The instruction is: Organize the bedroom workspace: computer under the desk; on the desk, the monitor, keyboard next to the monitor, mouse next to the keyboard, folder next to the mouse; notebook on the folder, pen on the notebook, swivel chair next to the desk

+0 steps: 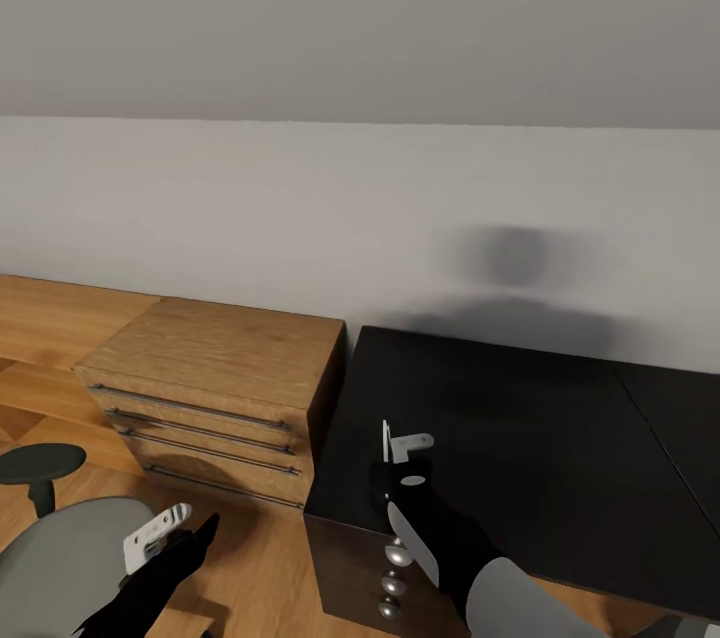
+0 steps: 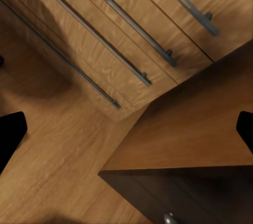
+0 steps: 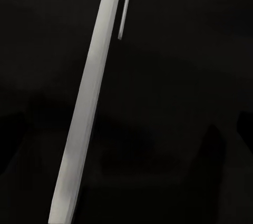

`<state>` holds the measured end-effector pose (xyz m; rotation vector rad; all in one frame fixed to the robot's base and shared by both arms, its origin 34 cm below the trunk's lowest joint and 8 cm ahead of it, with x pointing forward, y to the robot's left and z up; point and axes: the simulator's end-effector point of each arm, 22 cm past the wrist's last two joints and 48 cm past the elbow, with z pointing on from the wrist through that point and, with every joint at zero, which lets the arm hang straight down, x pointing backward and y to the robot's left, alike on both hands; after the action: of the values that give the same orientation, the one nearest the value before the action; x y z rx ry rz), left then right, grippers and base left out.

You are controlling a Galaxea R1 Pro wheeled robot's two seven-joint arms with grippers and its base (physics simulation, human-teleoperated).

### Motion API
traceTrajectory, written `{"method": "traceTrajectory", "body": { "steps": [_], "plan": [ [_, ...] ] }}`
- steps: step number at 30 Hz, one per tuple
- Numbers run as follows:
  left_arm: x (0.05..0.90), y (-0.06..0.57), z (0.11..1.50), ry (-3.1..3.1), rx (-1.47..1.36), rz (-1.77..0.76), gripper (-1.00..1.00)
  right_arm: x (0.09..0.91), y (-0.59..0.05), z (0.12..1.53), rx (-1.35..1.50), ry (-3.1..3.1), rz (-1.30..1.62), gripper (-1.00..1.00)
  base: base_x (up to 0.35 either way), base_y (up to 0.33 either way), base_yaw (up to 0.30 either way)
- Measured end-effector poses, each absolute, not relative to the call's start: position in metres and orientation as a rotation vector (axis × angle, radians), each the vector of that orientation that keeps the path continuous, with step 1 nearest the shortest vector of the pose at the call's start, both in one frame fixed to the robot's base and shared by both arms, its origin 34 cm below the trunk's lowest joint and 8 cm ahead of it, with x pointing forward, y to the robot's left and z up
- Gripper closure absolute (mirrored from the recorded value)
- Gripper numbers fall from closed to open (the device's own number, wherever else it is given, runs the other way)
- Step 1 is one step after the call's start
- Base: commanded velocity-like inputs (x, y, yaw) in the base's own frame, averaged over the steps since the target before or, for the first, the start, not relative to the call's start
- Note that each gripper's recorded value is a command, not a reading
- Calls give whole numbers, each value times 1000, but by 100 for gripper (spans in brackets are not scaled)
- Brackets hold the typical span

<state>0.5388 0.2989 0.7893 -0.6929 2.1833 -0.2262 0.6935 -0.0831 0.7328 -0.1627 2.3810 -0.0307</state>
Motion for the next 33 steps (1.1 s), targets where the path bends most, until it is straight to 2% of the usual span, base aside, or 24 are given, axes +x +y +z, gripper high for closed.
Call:
{"method": "traceTrajectory", "body": {
  "steps": [7,8,33],
  "plan": [
    [539,299,789,2183,-693,-227,-100,694,-83,733,-160,2382,-30,-100,0,0,0],
    [539,299,789,2183,-692,-227,-100,694,-83,733,-160,2382,-30,100,0,0,0],
    [539,297,789,2186,-690,-231,-100,687,-78,730,-98,2438,29,100,0,0,0]
  ]
}}
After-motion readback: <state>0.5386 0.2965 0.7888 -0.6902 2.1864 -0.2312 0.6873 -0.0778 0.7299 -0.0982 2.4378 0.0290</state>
